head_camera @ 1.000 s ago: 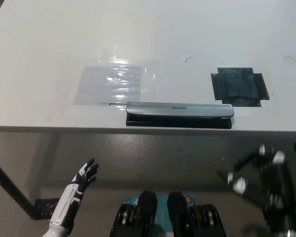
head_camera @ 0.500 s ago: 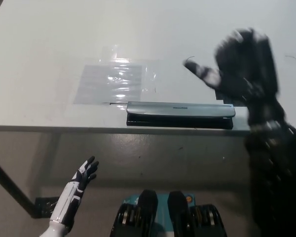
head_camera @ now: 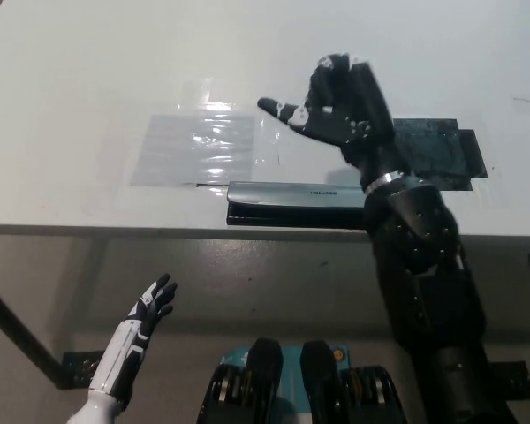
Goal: The paper pin puncher is placed at the center of the table and close to the robot and the robot uses its right fist to press on the paper pin puncher
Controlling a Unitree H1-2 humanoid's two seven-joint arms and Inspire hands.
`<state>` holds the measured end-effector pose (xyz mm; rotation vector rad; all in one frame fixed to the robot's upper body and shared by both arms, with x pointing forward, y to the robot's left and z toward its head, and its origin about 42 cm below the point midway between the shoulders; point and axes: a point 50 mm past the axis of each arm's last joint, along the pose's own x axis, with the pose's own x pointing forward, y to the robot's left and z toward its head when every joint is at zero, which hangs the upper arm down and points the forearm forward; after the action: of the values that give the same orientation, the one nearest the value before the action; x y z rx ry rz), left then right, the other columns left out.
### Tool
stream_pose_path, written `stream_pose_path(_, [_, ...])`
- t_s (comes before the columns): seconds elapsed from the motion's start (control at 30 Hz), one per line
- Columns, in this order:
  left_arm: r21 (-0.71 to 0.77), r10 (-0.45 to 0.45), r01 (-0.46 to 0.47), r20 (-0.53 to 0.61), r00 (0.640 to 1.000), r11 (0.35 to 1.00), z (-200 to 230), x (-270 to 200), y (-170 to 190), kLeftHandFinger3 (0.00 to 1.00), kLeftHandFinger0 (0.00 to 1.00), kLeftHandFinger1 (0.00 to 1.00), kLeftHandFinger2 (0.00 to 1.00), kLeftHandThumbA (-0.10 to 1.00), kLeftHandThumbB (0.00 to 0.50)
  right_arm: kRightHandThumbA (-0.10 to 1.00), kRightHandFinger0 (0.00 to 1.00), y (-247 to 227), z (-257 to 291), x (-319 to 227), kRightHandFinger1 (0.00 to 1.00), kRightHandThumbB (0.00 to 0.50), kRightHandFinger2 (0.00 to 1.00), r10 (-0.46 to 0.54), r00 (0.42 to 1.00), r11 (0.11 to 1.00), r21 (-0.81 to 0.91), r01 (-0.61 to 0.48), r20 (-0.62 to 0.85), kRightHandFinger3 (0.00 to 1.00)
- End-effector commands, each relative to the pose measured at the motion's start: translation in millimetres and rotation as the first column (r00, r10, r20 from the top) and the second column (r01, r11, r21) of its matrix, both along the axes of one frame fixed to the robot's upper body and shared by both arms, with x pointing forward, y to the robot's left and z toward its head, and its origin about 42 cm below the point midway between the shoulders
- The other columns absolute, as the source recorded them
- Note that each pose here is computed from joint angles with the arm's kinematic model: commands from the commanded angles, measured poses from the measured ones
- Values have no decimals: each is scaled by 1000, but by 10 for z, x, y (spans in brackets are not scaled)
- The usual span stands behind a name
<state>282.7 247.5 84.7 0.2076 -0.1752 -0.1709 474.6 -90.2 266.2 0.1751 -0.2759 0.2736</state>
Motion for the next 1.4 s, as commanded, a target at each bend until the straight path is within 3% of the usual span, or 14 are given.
stream_pose_path(0.0, [8,-30,29,61,998,1000,141,52,24,1000,1000,1000,1000,1000,266,1000,44,130,99,93,109,188,284,-5,998,1000,15,4,60,134])
stream_pose_path(0.07, [18,-32,31,67,997,999,140,52,33,1000,1000,1000,1000,1000,253,1000,82,143,-66,120,141,181,316,-14,1000,1000,14,13,18,168])
stream_pose_path(0.2, [20,-33,32,68,997,999,139,52,29,1000,1000,1000,1000,1000,257,1000,11,149,-302,128,99,163,307,1,999,999,34,0,-46,167])
stream_pose_path(0.4, [23,-32,30,68,997,999,140,57,28,1000,1000,1000,1000,1000,242,1000,0,207,-607,100,56,188,296,2,994,1000,16,-1,-107,162])
stream_pose_path(0.43, [34,-32,29,72,997,999,140,53,32,1000,1000,1000,1000,1000,243,1000,0,230,-718,77,4,180,233,6,991,1000,13,-4,-135,108])
stream_pose_path(0.5, [40,-30,27,68,997,999,143,47,38,1000,1000,1000,1000,1000,243,1000,0,249,-801,53,0,176,190,7,989,1000,16,-5,-150,55])
stream_pose_path(0.67, [40,-32,30,72,997,999,142,36,36,1000,1000,1000,1000,1000,236,1000,2,261,-1113,-6,9,156,210,11,974,1000,2,-11,-227,52])
stream_pose_path(0.87, [37,-36,33,76,996,999,149,42,35,1000,1000,1000,1000,1000,231,1000,0,262,-1444,-66,42,165,278,-1,956,997,-71,-21,-294,129])
stream_pose_path(1.0, [37,-33,30,71,997,999,138,20,37,1000,1000,1000,1000,1000,246,1000,0,257,-1742,-174,36,213,283,-18,923,998,-68,-9,-385,152])
stream_pose_path(1.13, [45,-32,30,51,998,999,104,-39,43,1000,1000,1000,1000,1000,246,1000,0,189,-2049,-332,20,213,290,-32,892,994,-103,-17,-451,118])
stream_pose_path(1.2, [40,-30,28,40,999,999,75,-79,35,1000,1000,1000,1000,1000,260,1000,0,143,-2200,-428,16,172,279,-47,874,993,-119,-13,-484,112])
stream_pose_path(1.27, [34,-18,17,22,1000,999,12,-166,23,1000,1000,1000,1000,1000,285,1000,0,79,-2422,-593,0,180,219,-70,838,990,-138,-7,-541,45])
stream_pose_path(1.37, [29,-18,18,10,1000,999,-33,-223,24,1000,1000,1000,1000,1000,279,1000,0,32,-2571,-721,0,173,216,-85,817,988,-156,-5,-571,30])
